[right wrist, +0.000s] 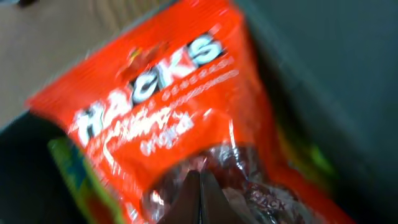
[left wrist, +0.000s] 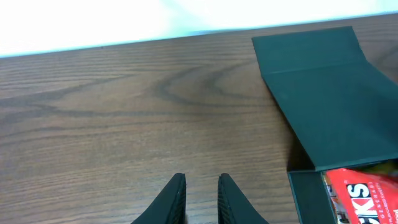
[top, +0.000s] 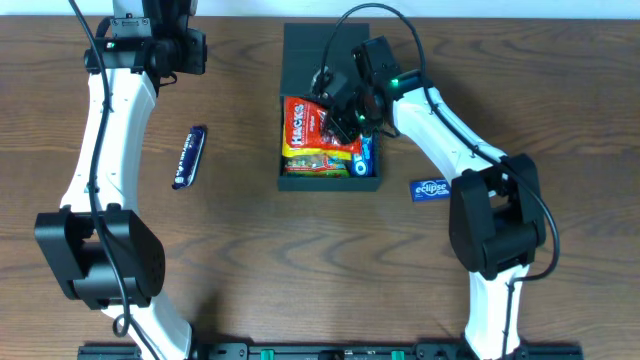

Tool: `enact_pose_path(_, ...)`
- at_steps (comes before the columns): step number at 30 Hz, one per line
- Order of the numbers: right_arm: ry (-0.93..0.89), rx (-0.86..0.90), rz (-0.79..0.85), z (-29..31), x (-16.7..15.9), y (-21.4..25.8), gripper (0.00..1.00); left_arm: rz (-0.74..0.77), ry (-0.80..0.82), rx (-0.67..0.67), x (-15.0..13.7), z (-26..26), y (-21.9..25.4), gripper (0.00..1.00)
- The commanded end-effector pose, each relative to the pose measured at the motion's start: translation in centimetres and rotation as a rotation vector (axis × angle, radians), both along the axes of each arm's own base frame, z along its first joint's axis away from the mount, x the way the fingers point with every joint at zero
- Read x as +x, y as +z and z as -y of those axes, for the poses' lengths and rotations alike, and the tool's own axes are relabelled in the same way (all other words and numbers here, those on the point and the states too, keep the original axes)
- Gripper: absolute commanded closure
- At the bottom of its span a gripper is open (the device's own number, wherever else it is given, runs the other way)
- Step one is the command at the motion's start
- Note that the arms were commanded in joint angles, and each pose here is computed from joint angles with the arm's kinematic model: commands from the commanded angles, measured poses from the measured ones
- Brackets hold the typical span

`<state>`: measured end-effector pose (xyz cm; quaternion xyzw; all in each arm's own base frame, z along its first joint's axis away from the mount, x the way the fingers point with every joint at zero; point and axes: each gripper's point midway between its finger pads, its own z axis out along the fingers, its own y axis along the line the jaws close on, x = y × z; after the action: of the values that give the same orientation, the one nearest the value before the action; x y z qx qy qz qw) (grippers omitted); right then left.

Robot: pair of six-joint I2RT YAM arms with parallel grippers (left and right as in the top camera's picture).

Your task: Pack container

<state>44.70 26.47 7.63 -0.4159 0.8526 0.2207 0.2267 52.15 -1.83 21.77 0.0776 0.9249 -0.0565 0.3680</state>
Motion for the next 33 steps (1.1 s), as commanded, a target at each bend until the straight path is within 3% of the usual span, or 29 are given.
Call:
enact_pose_path(1,0.006,-0.008,-0.015,-0.1,0.2,-2.0,0.99,0.020,-0.006,0.005,-0.4,-0.1,1.2,0.81)
enact_pose_path(9,0.005,0.013,0.037,-0.1,0.1,2.0,0.99,-0.027,-0.017,0.014,-1.3,-0.1,0.3,0.81)
enact_pose_path(20,-0.043,0.100,0.260,2.4,-0.4,14.6,0.96,-0.133,-0.077,0.109,-3.3,-0.8,-4.3,0.81)
enact_pose_path(22,-0.083,0.113,0.245,3.2,-0.4,15.3,0.63,-0.142,-0.107,0.130,-3.5,-0.8,-5.2,0.78)
enact_pose_path(24,-0.129,0.123,0.207,3.7,-0.5,15.3,0.50,-0.148,-0.138,0.153,-3.8,-0.8,-6.1,0.75)
enact_pose_path(27,-0.181,0.127,0.134,4.1,-1.0,14.7,0.13,-0.152,-0.170,0.176,-3.9,-0.8,-8.0,0.59)
enact_pose_path(30,-0.184,0.115,0.114,4.3,-1.4,14.3,0.08,-0.156,-0.173,0.179,-3.9,-0.8,-9.7,0.46)
enact_pose_path(33,-0.185,0.111,0.106,4.4,-1.5,14.2,0.08,-0.184,-0.151,0.210,-4.2,-1.5,-11.5,0.46)
